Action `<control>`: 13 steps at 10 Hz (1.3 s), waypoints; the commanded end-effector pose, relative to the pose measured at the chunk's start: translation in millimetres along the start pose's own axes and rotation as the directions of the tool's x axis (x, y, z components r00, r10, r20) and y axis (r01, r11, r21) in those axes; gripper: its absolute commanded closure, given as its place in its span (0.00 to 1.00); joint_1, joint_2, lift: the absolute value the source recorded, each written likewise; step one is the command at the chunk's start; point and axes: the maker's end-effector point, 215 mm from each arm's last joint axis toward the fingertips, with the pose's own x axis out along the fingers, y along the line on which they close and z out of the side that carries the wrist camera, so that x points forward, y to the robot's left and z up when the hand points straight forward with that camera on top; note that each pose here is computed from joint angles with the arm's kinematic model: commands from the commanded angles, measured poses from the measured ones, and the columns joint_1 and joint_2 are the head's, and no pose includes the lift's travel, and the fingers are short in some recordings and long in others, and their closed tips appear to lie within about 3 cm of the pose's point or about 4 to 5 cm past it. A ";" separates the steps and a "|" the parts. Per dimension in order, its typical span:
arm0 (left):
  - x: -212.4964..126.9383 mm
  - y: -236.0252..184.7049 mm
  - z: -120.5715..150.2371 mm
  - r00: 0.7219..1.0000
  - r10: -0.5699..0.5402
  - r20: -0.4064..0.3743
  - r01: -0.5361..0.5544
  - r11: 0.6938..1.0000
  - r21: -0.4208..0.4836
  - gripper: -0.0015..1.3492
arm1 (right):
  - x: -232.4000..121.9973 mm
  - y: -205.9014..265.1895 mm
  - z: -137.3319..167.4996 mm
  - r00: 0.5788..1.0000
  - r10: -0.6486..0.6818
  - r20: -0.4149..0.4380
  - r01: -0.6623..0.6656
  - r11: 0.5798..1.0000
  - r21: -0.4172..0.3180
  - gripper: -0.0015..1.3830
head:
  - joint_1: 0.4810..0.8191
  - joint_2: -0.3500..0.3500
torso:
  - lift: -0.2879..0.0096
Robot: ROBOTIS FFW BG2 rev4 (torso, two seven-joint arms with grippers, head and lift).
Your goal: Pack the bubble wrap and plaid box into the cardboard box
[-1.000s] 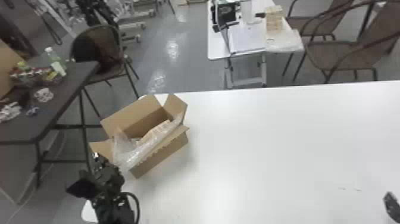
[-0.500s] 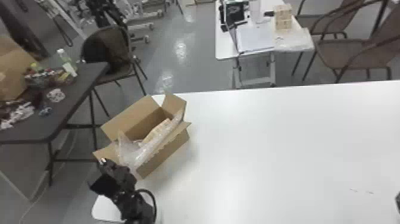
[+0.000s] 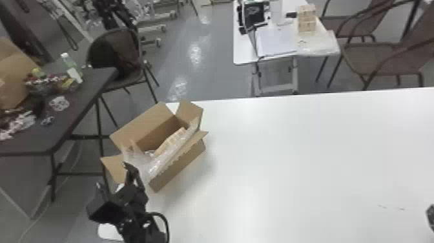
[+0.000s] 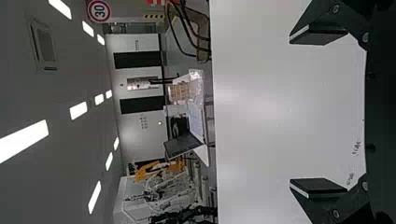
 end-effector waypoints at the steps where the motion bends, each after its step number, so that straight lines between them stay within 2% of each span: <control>1: -29.5 -21.1 30.5 0.994 -0.107 0.034 0.107 0.994 0.006 0.17 | -3.8 1.3 8.2 1.000 -0.001 0.013 0.001 1.000 -0.001 0.15 | 0.63 0.90 | 0.67; 2: -53.9 -45.5 41.1 0.972 -0.231 0.036 0.230 0.973 0.032 0.17 | -8.7 3.5 10.6 1.000 0.002 0.011 -0.001 1.000 -0.006 0.15 | 0.63 0.87 | 0.67; 3: -76.8 -70.4 40.0 0.934 -0.356 0.015 0.355 0.934 0.046 0.17 | -13.6 7.3 13.3 1.000 0.007 0.007 -0.007 1.000 -0.023 0.15 | 0.63 0.83 | 0.67; 5: -120.3 -85.3 7.3 0.861 -0.501 -0.093 0.506 0.861 0.047 0.17 | -20.8 14.1 23.9 1.000 0.021 -0.002 -0.021 0.995 -0.100 0.15 | 0.63 0.70 | 0.67; 7: -162.9 -79.4 -32.3 0.773 -0.593 -0.228 0.617 0.785 0.050 0.17 | -25.5 18.6 20.7 1.000 0.027 -0.007 -0.028 0.993 -0.111 0.15 | 0.63 0.62 | 0.67; 8: -180.0 -73.5 -47.0 0.745 -0.606 -0.278 0.641 0.766 0.050 0.17 | -28.9 24.5 14.5 0.999 0.035 -0.017 -0.037 0.994 -0.104 0.16 | 0.63 0.60 | 0.67; 9: -192.9 -72.3 -56.8 0.727 -0.616 -0.305 0.656 0.754 0.041 0.17 | -32.3 31.4 6.3 0.999 0.043 -0.028 -0.045 0.994 -0.099 0.17 | 0.63 0.59 | 0.67; 13: -191.3 -83.7 -60.6 0.705 -0.643 -0.300 0.680 0.733 0.027 0.17 | -26.8 50.6 -6.9 0.997 0.066 -0.041 -0.068 0.995 -0.068 0.17 | 0.63 0.60 | 0.67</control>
